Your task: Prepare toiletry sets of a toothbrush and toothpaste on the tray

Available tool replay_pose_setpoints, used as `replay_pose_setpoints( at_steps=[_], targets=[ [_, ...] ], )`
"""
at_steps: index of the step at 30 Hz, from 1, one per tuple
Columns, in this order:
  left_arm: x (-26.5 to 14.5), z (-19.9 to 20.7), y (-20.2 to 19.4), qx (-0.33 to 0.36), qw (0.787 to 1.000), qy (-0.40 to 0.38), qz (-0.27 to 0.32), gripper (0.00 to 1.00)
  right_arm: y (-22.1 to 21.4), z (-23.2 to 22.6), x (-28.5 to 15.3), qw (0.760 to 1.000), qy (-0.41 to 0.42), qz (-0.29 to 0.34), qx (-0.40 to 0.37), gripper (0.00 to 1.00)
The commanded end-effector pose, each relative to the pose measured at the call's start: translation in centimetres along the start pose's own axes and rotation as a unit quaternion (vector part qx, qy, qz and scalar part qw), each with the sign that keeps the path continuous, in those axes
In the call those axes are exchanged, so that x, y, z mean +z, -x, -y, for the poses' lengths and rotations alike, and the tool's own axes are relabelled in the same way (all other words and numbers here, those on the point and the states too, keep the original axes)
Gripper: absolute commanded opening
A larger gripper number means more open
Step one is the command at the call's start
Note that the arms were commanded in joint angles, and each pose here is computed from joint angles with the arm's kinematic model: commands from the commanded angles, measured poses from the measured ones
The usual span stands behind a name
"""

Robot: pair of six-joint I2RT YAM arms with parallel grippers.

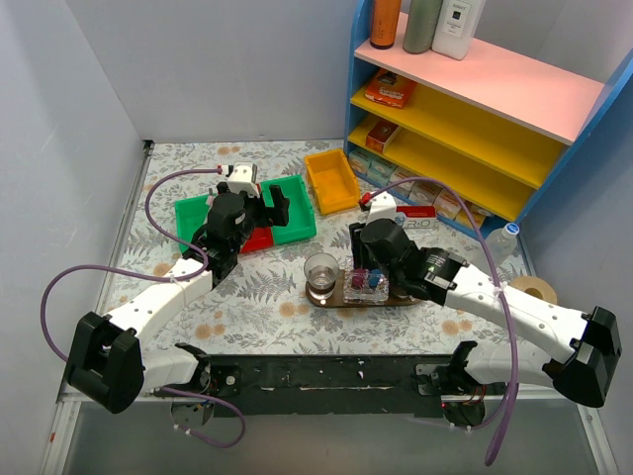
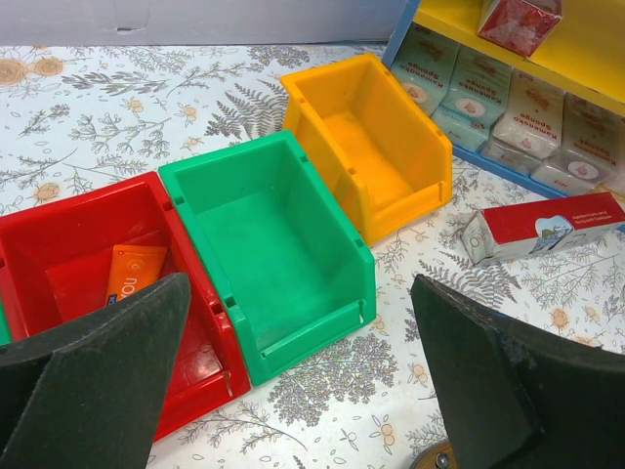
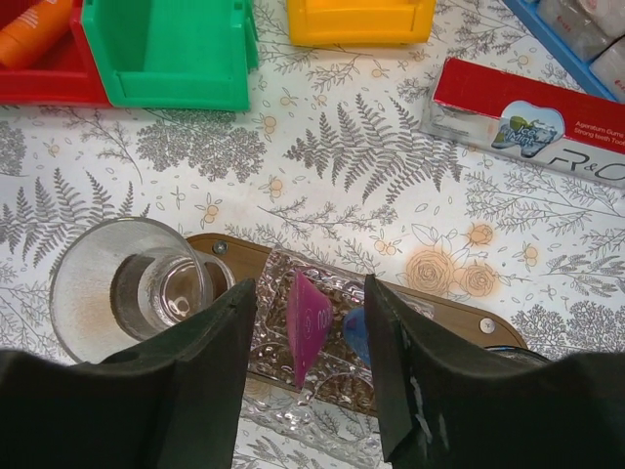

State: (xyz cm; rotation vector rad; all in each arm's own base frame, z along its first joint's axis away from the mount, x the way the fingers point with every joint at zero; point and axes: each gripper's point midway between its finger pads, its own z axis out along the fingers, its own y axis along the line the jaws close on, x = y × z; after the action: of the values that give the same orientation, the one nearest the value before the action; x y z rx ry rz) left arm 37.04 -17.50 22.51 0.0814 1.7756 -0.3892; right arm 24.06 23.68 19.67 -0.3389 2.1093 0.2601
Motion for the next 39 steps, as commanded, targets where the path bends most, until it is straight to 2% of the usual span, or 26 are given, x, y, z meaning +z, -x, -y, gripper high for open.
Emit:
replay_pose_setpoints(
  at_steps=[1, 2, 3, 5, 17, 24, 26, 28, 29, 31, 32, 35, 37, 39],
  targets=[
    [0.0, 0.5, 1.5, -0.003, 1.0, -0.006, 0.015, 0.98, 2.8, -0.5, -1.2, 0.999, 0.022, 0.046, 0.011, 0.57],
    [0.0, 0.5, 1.5, -0.004, 1.0, -0.006, 0.014, 0.98, 3.1, -0.5, -1.5, 0.998, 0.025, 0.051, 0.013, 0.57],
    [0.0, 0.5, 1.5, -0.004, 1.0, -0.006, 0.014, 0.98, 3.4, -0.5, -1.6, 0.998, 0.027, 0.054, 0.012, 0.67],
    [0.1, 0.4, 1.6, -0.004, 1.0, -0.005, 0.015, 0.98, 3.7, -0.5, -2.0, 0.998, 0.03, 0.057, 0.01, 0.7],
    [0.4, -0.5, 1.4, -0.008, 1.0, 0.01, 0.006, 0.98, 7.0, 1.1, -4.9, 0.993, 0.042, 0.108, 0.03, 0.82],
    [0.7, -4.4, 2.7, -0.035, 0.999, 0.032, 0.015, 0.98, 6.5, 3.0, -3.9, 0.992, 0.069, 0.08, 0.064, 0.78],
    [0.8, -6.5, 3.4, -0.013, 0.999, 0.047, 0.017, 0.98, 6.6, 3.6, -3.9, 0.99, 0.079, 0.084, 0.08, 0.77],
    [0.8, -6.8, 3.5, 0.039, 0.999, 0.006, 0.002, 0.98, 6.5, 4.0, -4.0, 0.989, 0.087, 0.086, 0.087, 0.77],
    [0.5, -8.9, 3.9, 0.044, 0.999, 0.017, 0.003, 0.98, 6.5, 4.1, -4.1, 0.988, 0.089, 0.087, 0.088, 0.77],
    [0.0, -10.2, 3.9, 0.038, 0.999, -0.006, -0.001, 0.98, 6.4, 4.5, -4.2, 0.988, 0.09, 0.089, 0.091, 0.76],
    [-0.7, -13.3, 4.5, 0.021, 1.0, 0.02, 0.007, 0.98, 6.4, 4.6, -4.2, 0.988, 0.092, 0.091, 0.09, 0.76],
    [-0.8, -15.6, 4.5, 0.009, 1.0, 0.014, -0.001, 0.98, 6.3, 5.0, -4.4, 0.988, 0.093, 0.088, 0.085, 0.73],
    [-0.2, -16.6, 2.9, 0.007, 0.999, 0.024, -0.034, 0.93, 6.3, 5.3, -4.6, 0.988, 0.092, 0.09, 0.084, 0.71],
    [0.0, -17.3, 2.6, 0.011, 0.999, 0.035, -0.041, 0.84, 6.4, 5.6, -4.7, 0.988, 0.09, 0.093, 0.083, 0.69]
  ],
)
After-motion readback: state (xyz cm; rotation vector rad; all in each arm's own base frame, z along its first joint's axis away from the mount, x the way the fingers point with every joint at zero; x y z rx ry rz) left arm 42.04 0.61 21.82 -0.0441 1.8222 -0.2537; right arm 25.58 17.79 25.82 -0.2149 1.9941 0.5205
